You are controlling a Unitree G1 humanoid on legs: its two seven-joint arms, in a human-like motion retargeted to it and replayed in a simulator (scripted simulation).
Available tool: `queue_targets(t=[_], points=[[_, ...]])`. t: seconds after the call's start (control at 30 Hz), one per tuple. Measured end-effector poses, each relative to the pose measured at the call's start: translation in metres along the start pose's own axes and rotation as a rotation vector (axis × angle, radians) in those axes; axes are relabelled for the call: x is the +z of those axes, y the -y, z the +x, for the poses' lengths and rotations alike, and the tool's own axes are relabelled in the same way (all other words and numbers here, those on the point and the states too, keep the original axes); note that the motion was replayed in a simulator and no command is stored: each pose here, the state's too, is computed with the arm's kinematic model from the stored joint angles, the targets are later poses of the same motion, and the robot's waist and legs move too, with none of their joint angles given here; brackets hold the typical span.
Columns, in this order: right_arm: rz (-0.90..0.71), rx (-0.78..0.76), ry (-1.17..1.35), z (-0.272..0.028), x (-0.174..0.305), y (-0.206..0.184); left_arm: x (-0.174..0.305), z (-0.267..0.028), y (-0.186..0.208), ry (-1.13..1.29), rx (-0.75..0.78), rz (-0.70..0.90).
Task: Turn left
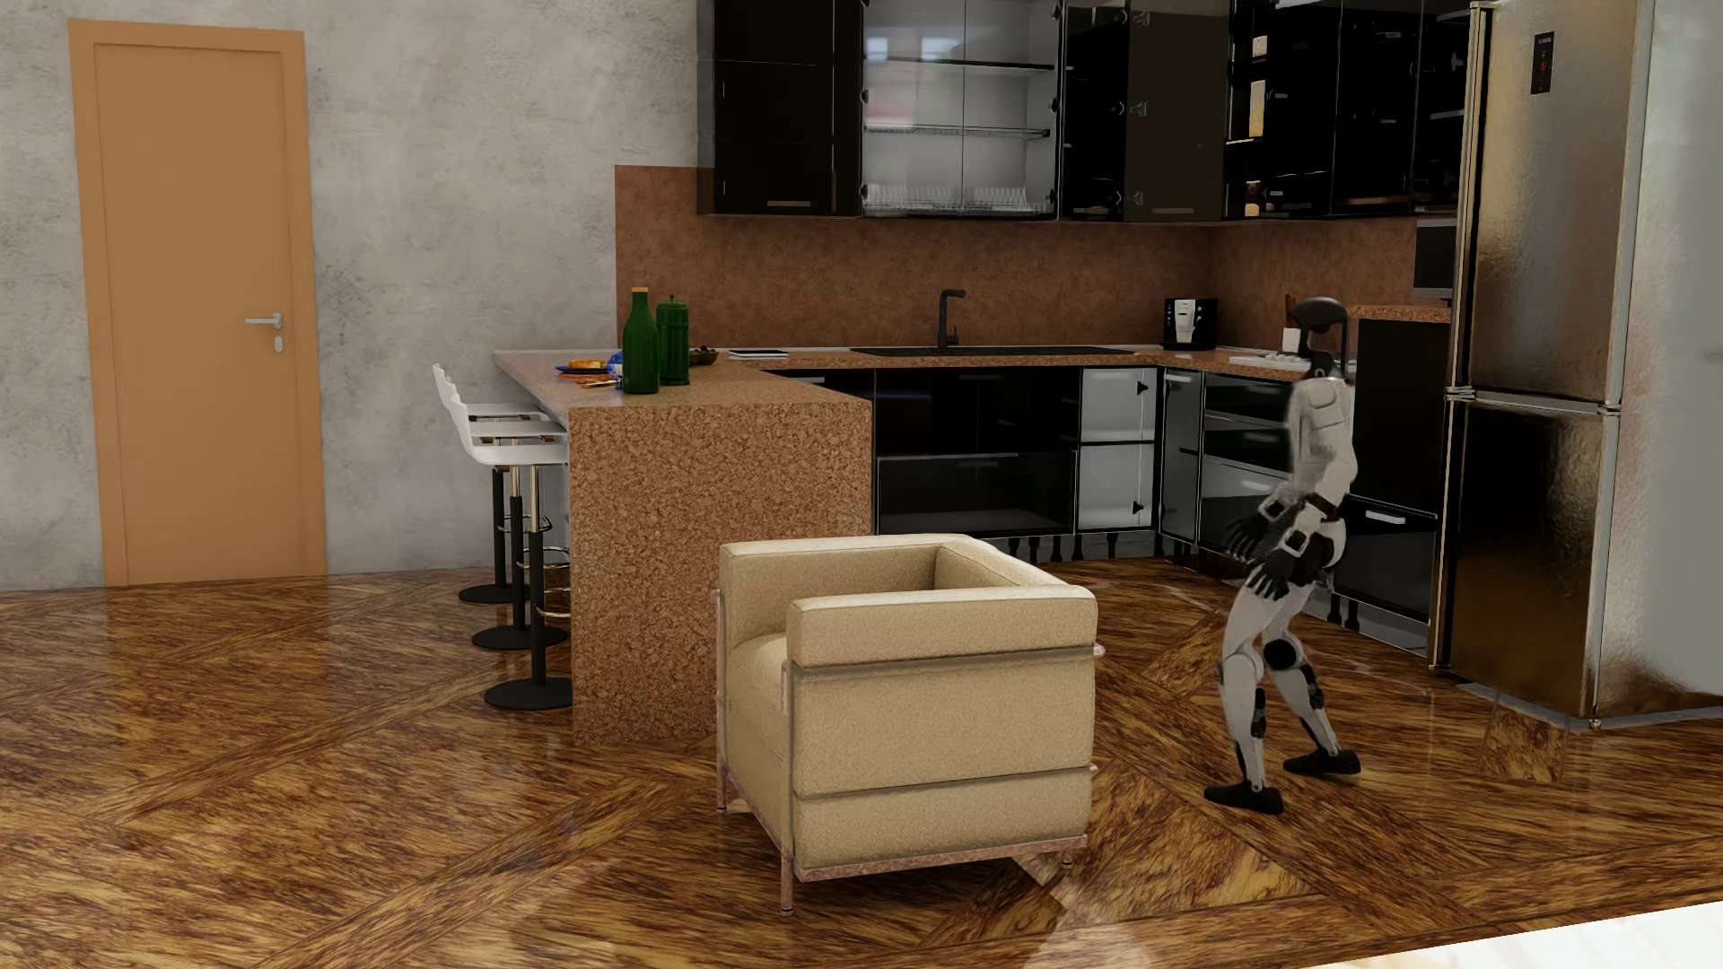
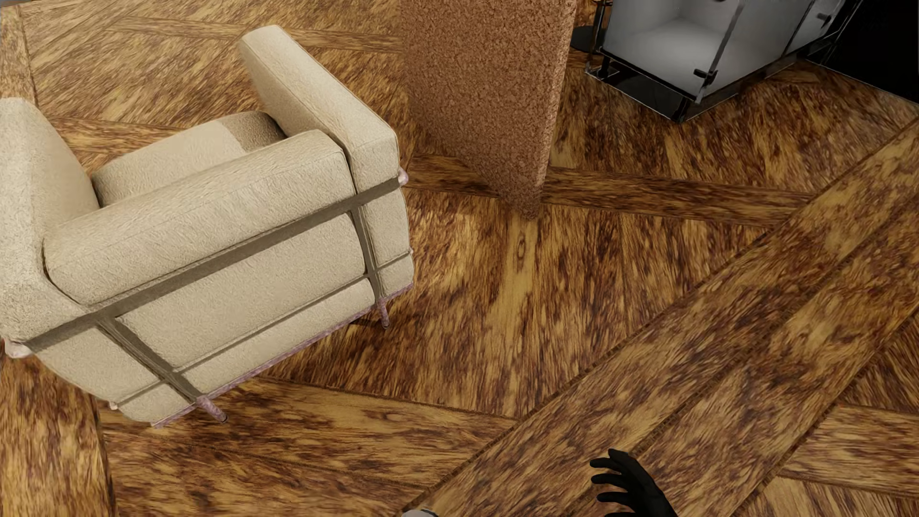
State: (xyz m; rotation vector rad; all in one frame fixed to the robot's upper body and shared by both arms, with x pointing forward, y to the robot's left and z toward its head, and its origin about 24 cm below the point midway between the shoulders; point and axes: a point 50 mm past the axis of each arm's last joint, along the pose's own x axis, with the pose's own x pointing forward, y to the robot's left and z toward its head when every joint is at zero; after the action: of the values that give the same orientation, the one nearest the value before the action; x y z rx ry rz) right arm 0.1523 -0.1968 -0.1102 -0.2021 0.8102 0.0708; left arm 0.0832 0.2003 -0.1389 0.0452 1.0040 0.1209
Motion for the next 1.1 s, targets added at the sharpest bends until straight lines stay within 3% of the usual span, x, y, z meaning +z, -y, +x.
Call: queue_targets(t=[0.07,0.17,0.23,0.3,0.43,0.5,0.57,0.7,0.83,0.97,1.1], points=[[0.004,-0.032,-0.043,0.0,-0.011,0.011,-0.002,-0.002,-0.003,0.024,0.007,-0.031],[0.031,0.005,0.1,0.006,0.021,-0.008,0.001,0.004,0.001,-0.015,-0.042,0.02],[0.021,0.027,0.043,0.0,-0.001,-0.015,0.001,0.001,-0.001,-0.012,-0.052,0.011],[0.01,-0.011,-0.065,-0.007,-0.024,0.005,0.015,0.004,0.011,0.029,-0.032,-0.011],[-0.006,-0.024,0.065,0.009,0.024,0.001,-0.004,0.004,-0.009,-0.058,-0.028,0.09],[-0.006,-0.046,0.003,0.002,-0.004,0.004,-0.006,-0.002,-0.003,-0.016,-0.012,-0.032],[-0.018,-0.074,-0.071,-0.001,-0.018,0.017,0.01,0.002,0.004,0.058,0.021,-0.02],[0.056,-0.043,0.022,0.004,0.003,-0.013,0.023,0.007,-0.006,0.076,-0.012,0.088],[0.057,-0.156,-0.048,-0.007,-0.023,0.017,0.029,0.009,0.006,0.088,-0.084,0.028],[0.075,-0.088,0.051,0.005,0.015,-0.003,0.012,0.007,0.003,0.016,-0.041,0.06],[0.039,-0.112,0.025,-0.005,-0.009,0.021,0.017,0.008,0.006,0.029,-0.016,0.081]])
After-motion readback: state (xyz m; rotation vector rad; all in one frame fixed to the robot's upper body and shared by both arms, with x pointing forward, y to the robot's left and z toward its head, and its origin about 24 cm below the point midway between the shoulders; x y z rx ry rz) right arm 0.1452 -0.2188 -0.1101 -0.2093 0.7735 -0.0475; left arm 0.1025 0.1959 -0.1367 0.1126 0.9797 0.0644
